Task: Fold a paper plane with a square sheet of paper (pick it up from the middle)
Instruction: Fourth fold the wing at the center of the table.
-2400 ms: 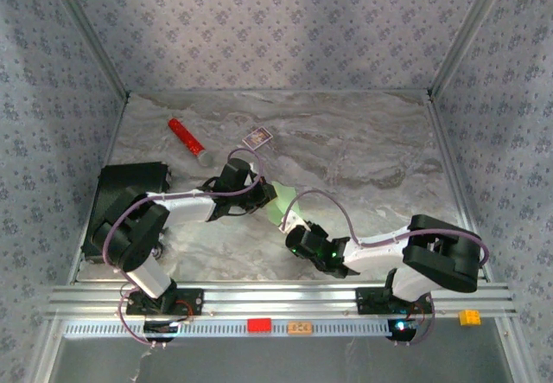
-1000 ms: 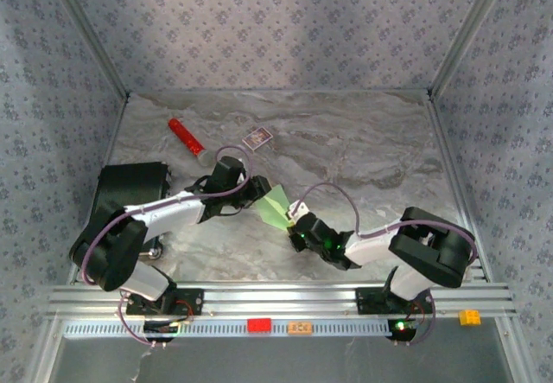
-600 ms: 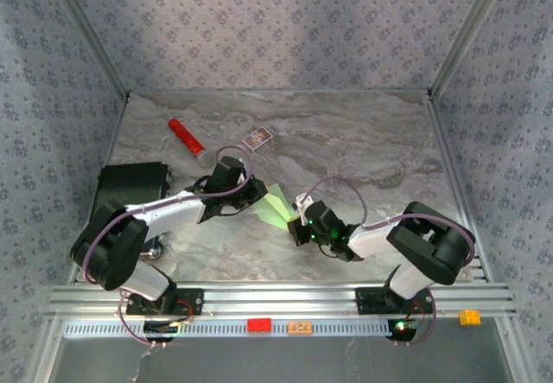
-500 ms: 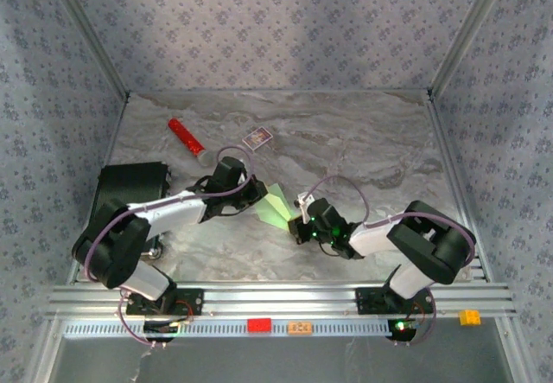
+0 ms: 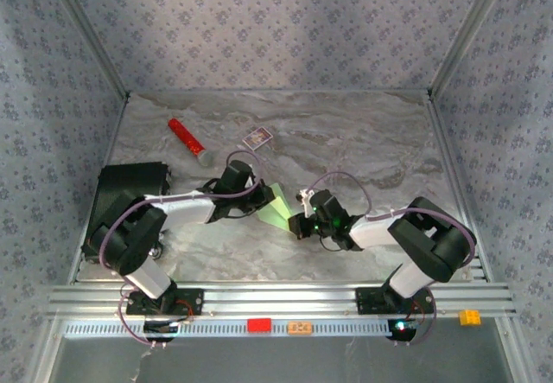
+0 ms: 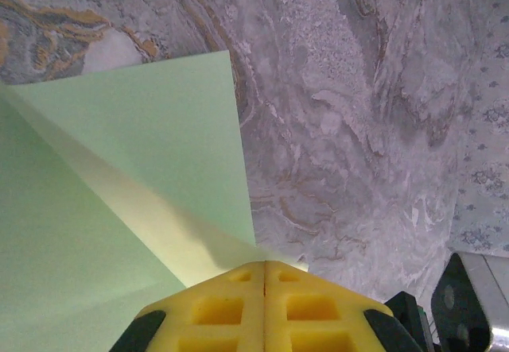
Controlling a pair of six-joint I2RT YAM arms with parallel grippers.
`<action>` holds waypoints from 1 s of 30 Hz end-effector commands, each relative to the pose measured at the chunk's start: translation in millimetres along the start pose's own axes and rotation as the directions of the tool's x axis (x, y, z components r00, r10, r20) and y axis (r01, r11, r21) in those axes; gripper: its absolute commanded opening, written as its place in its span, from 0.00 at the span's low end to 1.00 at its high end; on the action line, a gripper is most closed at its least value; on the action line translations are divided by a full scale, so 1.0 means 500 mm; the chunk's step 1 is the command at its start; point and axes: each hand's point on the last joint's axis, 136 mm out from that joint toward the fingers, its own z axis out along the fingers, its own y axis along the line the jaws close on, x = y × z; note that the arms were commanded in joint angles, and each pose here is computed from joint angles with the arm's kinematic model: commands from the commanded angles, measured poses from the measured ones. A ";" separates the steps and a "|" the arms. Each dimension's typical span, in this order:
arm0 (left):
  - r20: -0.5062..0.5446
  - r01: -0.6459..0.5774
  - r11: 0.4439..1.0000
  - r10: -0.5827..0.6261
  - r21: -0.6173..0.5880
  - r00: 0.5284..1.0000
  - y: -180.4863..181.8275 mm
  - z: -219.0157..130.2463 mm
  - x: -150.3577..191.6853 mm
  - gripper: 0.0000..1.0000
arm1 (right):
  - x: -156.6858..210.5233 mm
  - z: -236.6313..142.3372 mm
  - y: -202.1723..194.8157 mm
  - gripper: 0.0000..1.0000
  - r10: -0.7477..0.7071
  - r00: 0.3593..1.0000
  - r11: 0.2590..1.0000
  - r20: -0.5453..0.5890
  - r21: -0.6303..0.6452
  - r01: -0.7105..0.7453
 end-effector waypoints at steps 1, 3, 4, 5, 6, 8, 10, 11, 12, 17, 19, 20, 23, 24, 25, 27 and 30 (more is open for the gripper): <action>0.006 -0.011 0.999 0.011 0.040 1.000 -0.020 0.006 -0.003 0.06 | 0.064 0.001 -0.023 0.12 0.081 0.988 0.997 -0.134 0.029 -0.078; 0.006 -0.009 0.999 0.009 0.035 1.000 -0.016 0.009 -0.003 0.06 | 0.067 0.001 -0.023 0.12 0.088 0.986 0.996 -0.142 0.024 -0.086; 0.007 -0.011 0.999 0.011 0.035 1.000 -0.016 0.011 -0.003 0.06 | 0.066 0.002 -0.022 0.12 0.091 0.985 0.996 -0.143 0.020 -0.089; 0.001 -0.011 0.999 0.011 0.035 1.000 -0.015 0.013 0.000 0.06 | 0.067 0.002 -0.022 0.12 0.097 0.984 0.995 -0.148 0.018 -0.095; 0.001 -0.012 0.999 0.012 0.035 1.000 -0.015 0.015 0.000 0.06 | 0.067 0.002 -0.023 0.12 0.105 0.983 0.994 -0.152 0.019 -0.103; 0.000 -0.011 1.000 0.011 0.027 1.000 -0.009 0.019 0.001 0.06 | 0.066 0.002 -0.026 0.11 0.122 0.980 0.992 -0.155 0.017 -0.121; -0.003 -0.008 1.000 0.008 0.022 1.000 -0.004 0.023 0.003 0.06 | 0.069 0.002 -0.027 0.11 0.139 0.977 0.990 -0.164 0.014 -0.139; -0.004 -0.008 1.000 0.008 0.023 1.000 -0.006 0.025 0.004 0.06 | 0.068 0.001 -0.028 0.11 0.149 0.975 0.989 -0.167 0.009 -0.149; -0.005 -0.011 1.000 0.011 0.022 1.000 -0.005 0.026 0.005 0.06 | 0.067 0.002 -0.025 0.11 0.153 0.974 0.988 -0.168 0.003 -0.154; -0.005 -0.018 1.000 0.018 0.010 1.000 0.002 0.035 0.008 0.06 | 0.067 0.003 -0.025 0.11 0.181 0.966 0.983 -0.183 -0.006 -0.185; -0.009 -0.016 1.000 0.016 0.005 1.000 0.007 0.040 0.009 0.06 | 0.070 0.005 -0.027 0.11 0.198 0.961 0.979 -0.192 -0.008 -0.203; -0.011 -0.016 1.000 0.016 0.002 1.000 0.009 0.043 0.011 0.06 | 0.069 0.006 -0.028 0.11 0.205 0.959 0.977 -0.195 -0.009 -0.211; -0.012 -0.014 1.000 0.014 -0.008 1.000 0.015 0.050 0.013 0.06 | 0.075 0.010 -0.031 0.10 0.223 0.951 0.973 -0.212 -0.006 -0.230; -0.012 -0.014 1.000 0.014 -0.011 1.000 0.018 0.051 0.012 0.06 | 0.075 0.011 -0.032 0.10 0.227 0.950 0.972 -0.214 -0.004 -0.234; -0.008 -0.012 1.000 0.012 -0.014 1.000 0.020 0.052 0.011 0.06 | 0.076 0.012 -0.033 0.10 0.231 0.949 0.972 -0.217 -0.002 -0.237; -0.009 -0.013 1.000 0.012 -0.018 1.000 0.022 0.055 0.011 0.06 | 0.077 0.012 -0.033 0.10 0.234 0.947 0.971 -0.219 -0.003 -0.240; -0.012 -0.010 1.000 0.010 -0.024 1.000 0.025 0.058 0.012 0.06 | 0.076 0.012 -0.033 0.11 0.238 0.945 0.970 -0.223 -0.001 -0.244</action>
